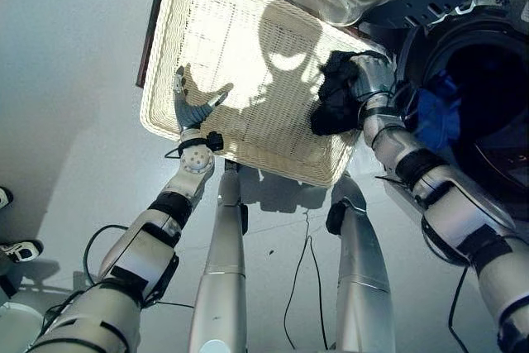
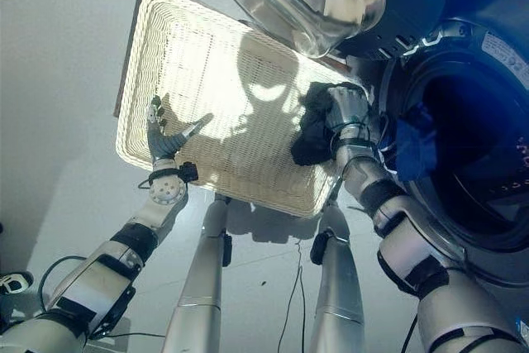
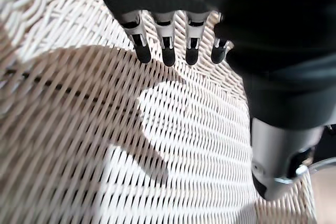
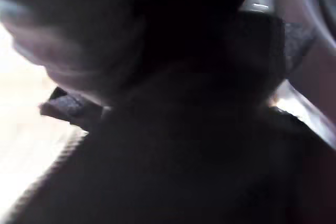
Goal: Put the clothes into the washing machine.
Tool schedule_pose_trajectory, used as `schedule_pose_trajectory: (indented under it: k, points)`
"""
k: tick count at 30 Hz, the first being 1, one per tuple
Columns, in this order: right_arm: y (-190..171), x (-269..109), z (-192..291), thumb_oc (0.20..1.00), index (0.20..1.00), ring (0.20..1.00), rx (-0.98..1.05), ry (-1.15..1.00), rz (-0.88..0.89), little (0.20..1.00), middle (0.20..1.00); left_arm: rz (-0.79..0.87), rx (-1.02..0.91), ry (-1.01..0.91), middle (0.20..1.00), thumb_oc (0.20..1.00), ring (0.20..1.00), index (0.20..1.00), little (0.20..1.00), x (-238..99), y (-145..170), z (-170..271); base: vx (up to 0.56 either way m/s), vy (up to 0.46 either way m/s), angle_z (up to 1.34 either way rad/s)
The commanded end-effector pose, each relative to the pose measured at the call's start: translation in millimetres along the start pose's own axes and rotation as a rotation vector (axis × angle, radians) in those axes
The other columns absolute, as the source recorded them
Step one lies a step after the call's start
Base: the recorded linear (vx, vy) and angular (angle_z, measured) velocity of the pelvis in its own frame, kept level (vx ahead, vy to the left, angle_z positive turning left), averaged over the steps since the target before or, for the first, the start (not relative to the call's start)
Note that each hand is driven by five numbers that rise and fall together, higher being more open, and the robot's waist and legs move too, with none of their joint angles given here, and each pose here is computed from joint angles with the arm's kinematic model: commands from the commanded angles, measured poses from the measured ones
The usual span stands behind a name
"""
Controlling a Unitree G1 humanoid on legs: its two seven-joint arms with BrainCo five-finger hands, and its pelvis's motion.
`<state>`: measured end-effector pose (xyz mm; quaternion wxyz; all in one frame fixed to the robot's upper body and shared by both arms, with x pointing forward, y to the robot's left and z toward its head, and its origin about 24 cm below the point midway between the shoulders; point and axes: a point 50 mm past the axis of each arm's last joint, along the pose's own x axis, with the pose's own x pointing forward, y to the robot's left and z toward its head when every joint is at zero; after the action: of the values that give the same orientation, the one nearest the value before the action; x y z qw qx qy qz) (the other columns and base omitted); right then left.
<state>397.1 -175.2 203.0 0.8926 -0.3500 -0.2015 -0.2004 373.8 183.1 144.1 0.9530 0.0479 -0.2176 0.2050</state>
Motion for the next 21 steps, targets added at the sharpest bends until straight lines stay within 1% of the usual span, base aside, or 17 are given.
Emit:
schedule_pose_trajectory:
  k: [1,2,3,4,5,6,8,11,14,18,21]
  points:
    - [-5.6,-12.0,-3.5,0.2,0.2,0.2,0.465,0.071,0.009,0.2,0.2,0.101,-0.062,-0.044,1.0,1.0,1.0,1.0,1.0,3.6,12.8,7.8,0.0,0.083,-0.06]
    - [-9.4,-14.7,-4.1,0.2,0.2,0.2,0.62,0.081,0.0,0.2,0.2,0.11,-0.063,-0.042,1.0,1.0,1.0,1.0,1.0,2.9,15.5,6.5,0.0,0.095,-0.07]
    - [-12.2,-17.6,-6.9,0.2,0.2,0.2,0.741,0.096,0.001,0.2,0.2,0.119,-0.062,-0.038,1.0,1.0,1.0,1.0,1.0,2.8,19.3,5.1,0.0,0.047,-0.07]
    - [-14.7,-19.8,-9.0,0.2,0.2,0.2,0.813,0.101,-0.011,0.2,0.2,0.127,-0.061,-0.037,1.0,1.0,1.0,1.0,1.0,2.2,21.8,4.0,0.0,0.043,-0.08]
    - [-19.9,-22.6,-12.7,0.2,0.2,0.2,0.956,0.107,-0.024,0.2,0.2,0.137,-0.059,-0.034,1.0,1.0,1.0,1.0,1.0,1.9,25.5,2.6,0.0,0.036,-0.08]
    - [-23.0,-24.7,-16.5,0.2,0.2,0.2,1.057,0.117,-0.028,0.2,0.2,0.147,-0.056,-0.032,1.0,1.0,1.0,1.0,1.0,2.3,29.2,1.7,0.0,0.027,-0.08]
    - [-31.6,-27.6,-27.8,0.2,0.2,0.2,1.18,0.123,-0.064,0.2,0.2,0.16,-0.048,-0.027,1.0,1.0,1.0,1.0,1.0,4.2,36.1,0.6,0.0,0.004,-0.07]
    - [-46.1,-25.3,-40.0,0.2,0.2,0.2,1.302,0.127,-0.136,0.2,0.2,0.172,-0.039,-0.023,1.0,1.0,1.0,1.0,1.0,6.8,42.5,0.5,0.0,-0.014,-0.13]
    - [-68.3,-18.9,-52.9,0.2,0.2,0.2,1.438,0.096,-0.236,0.2,0.2,0.179,-0.028,-0.025,1.0,1.0,1.0,1.0,1.0,9.4,50.4,0.2,0.0,-0.026,-0.12]
    - [-86.3,-14.6,-62.7,0.2,0.2,0.2,1.528,0.062,-0.318,0.2,0.2,0.187,-0.017,-0.025,1.0,1.0,1.0,1.0,1.0,12.9,58.8,0.3,0.0,-0.011,-0.03]
    - [-93.6,-11.1,-66.2,0.2,0.2,0.2,1.534,0.066,-0.349,0.2,0.2,0.186,-0.012,-0.027,1.0,1.0,1.0,1.0,1.0,15.2,62.7,1.1,0.0,-0.013,0.0]
